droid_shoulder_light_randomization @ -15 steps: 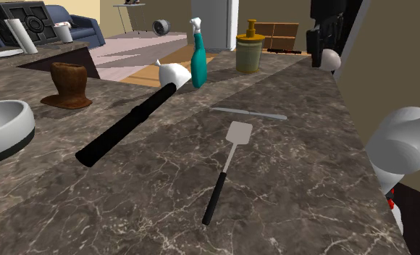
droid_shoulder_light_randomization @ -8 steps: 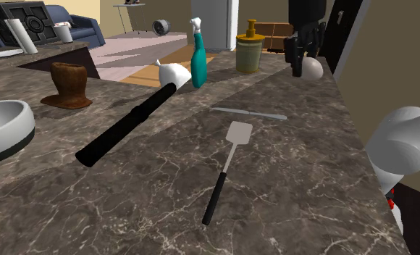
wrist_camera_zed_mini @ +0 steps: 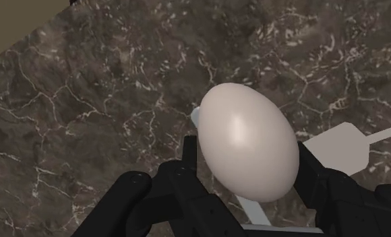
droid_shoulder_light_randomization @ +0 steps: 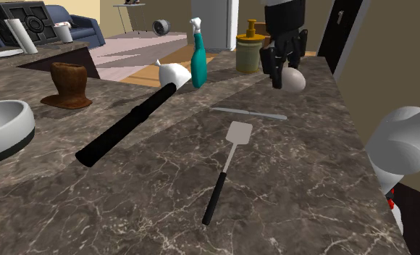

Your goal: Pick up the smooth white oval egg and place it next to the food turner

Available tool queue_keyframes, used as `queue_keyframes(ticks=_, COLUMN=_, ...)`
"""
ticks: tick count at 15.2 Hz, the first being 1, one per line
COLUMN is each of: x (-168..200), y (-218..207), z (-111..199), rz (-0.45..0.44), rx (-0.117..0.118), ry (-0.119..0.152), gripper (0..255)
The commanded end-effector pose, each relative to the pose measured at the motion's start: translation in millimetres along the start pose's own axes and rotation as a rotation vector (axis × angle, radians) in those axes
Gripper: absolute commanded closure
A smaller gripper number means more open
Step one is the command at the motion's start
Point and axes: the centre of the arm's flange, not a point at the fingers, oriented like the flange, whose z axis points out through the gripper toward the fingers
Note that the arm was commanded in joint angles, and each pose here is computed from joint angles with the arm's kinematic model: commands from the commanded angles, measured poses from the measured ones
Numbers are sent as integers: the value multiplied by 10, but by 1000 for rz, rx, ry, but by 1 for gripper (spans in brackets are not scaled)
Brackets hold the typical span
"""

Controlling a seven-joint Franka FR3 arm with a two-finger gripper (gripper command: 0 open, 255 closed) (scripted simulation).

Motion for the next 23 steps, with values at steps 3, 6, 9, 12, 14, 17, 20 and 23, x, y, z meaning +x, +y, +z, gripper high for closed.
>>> queue_keyframes(ticks=3, x=38, y=-42, z=208, rz=1, rx=0, ry=0, gripper=255)
queue_keyframes(ticks=6, x=65, y=-63, z=362, rz=1, rx=0, ry=0, gripper=255)
queue_keyframes(ticks=9, x=92, y=-85, z=517, rz=1, rx=0, ry=0, gripper=255)
queue_keyframes(ticks=12, x=120, y=-107, z=671, rz=1, rx=0, ry=0, gripper=255)
queue_keyframes(ticks=14, x=138, y=-121, z=774, rz=1, rx=0, ry=0, gripper=255)
queue_keyframes(ticks=17, x=165, y=-143, z=929, rz=1, rx=0, ry=0, gripper=255)
queue_keyframes(ticks=20, x=178, y=-154, z=1005, rz=1, rx=0, ry=0, gripper=255)
queue_keyframes(ticks=23, x=178, y=-154, z=1005, rz=1, rx=0, ry=0, gripper=255)
